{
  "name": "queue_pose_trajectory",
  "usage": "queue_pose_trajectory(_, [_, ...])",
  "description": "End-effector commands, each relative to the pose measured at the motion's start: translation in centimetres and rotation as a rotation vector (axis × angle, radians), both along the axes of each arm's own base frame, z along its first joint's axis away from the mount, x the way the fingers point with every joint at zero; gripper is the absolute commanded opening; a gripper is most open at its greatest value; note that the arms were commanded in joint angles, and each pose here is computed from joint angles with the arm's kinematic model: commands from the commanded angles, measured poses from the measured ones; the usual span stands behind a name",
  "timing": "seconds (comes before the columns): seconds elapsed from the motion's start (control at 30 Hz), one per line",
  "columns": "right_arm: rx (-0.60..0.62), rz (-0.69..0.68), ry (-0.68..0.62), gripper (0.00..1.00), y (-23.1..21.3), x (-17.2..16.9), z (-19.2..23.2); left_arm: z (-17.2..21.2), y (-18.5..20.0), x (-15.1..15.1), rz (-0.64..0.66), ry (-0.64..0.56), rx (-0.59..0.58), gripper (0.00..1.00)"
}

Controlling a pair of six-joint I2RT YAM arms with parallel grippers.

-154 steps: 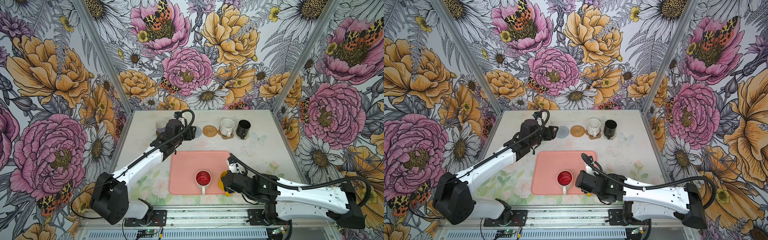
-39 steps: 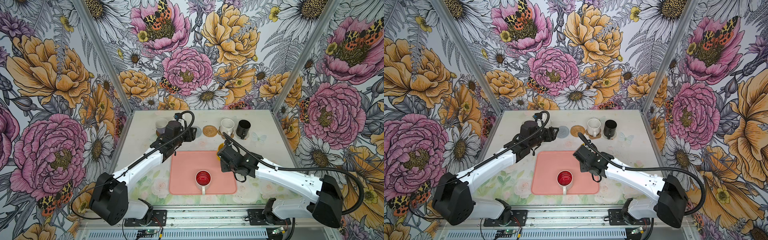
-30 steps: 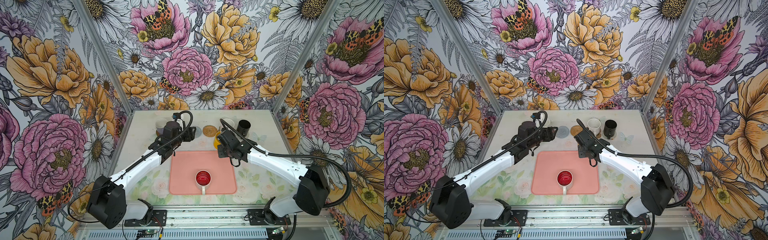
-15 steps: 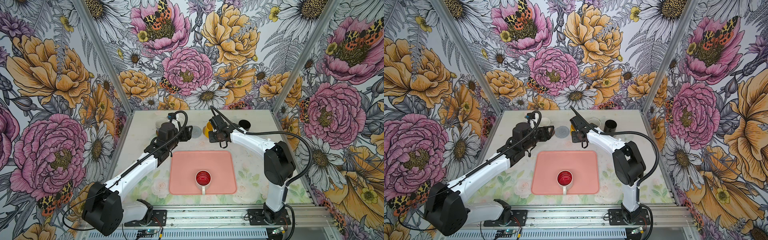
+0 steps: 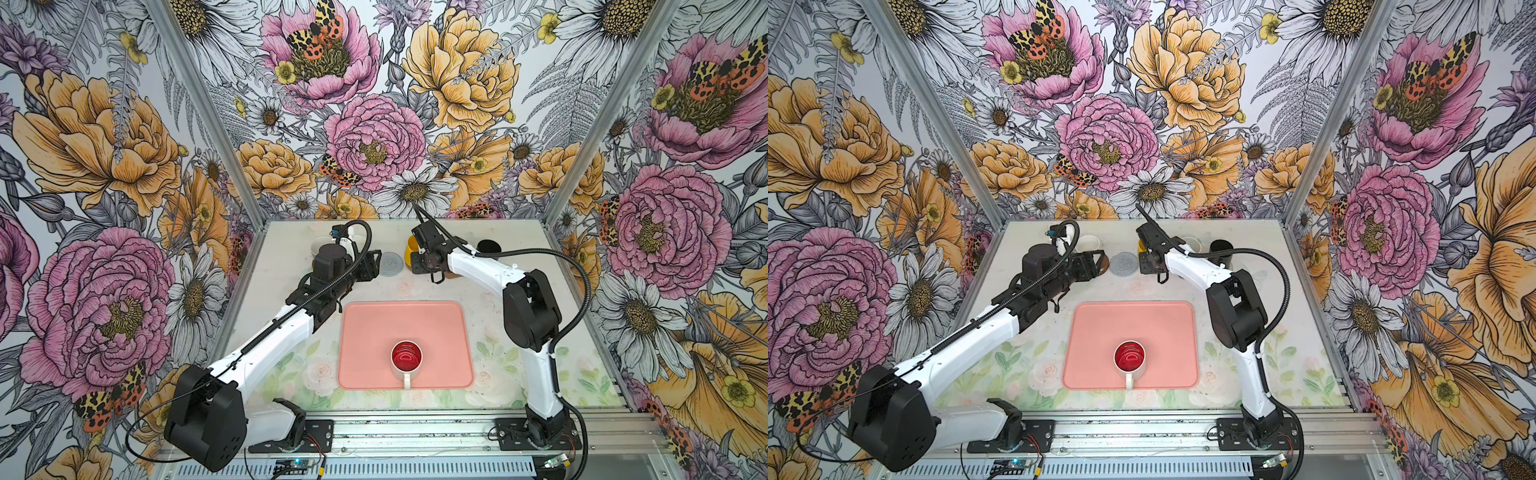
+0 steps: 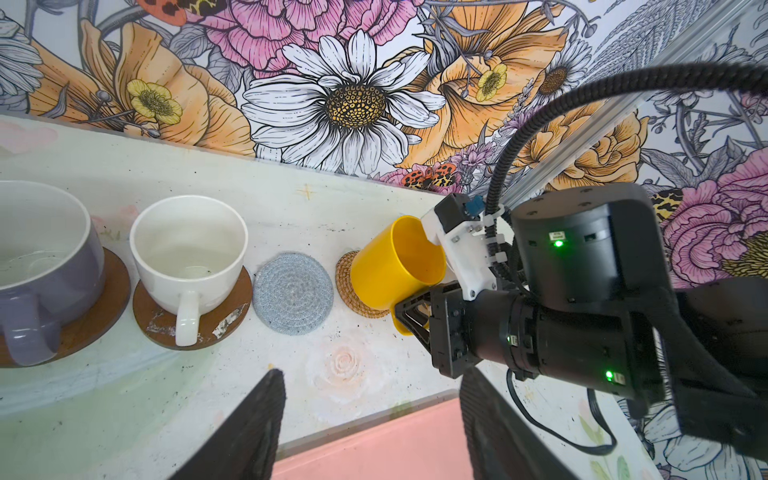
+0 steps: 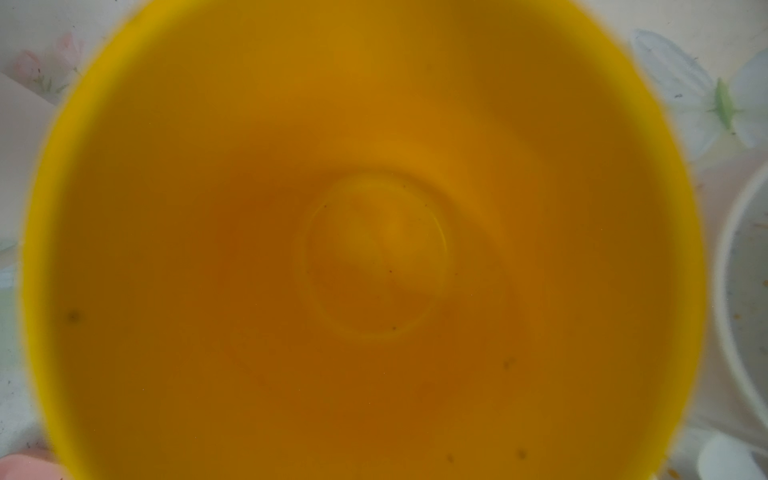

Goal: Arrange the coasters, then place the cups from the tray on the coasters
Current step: 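Lift the yellow mug with the right gripper toward the woven rattan coaster, then lower the yellow mug with the right gripper onto the rattan coaster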

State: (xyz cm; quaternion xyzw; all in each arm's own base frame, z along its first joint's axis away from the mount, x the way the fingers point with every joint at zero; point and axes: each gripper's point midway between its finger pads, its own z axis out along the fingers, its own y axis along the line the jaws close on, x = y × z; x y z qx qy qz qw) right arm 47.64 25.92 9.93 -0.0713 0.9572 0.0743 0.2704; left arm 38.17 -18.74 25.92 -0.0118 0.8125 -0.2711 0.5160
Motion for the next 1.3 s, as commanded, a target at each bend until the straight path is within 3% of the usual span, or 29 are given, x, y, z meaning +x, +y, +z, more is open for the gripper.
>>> queue_pose_trajectory(0.0, [0.033, -0.021, -0.11, 0.0, 0.3, 2.8, 2.6, 0.1, 0.4, 0.1, 0.008, -0.014, -0.003, 0.68])
queue_pose_trajectory(1.27, [0.004, -0.053, -0.052, 0.0, -1.0, 4.3, -0.8, -0.7, 0.4, 0.5, 0.005, 0.007, 0.002, 0.68])
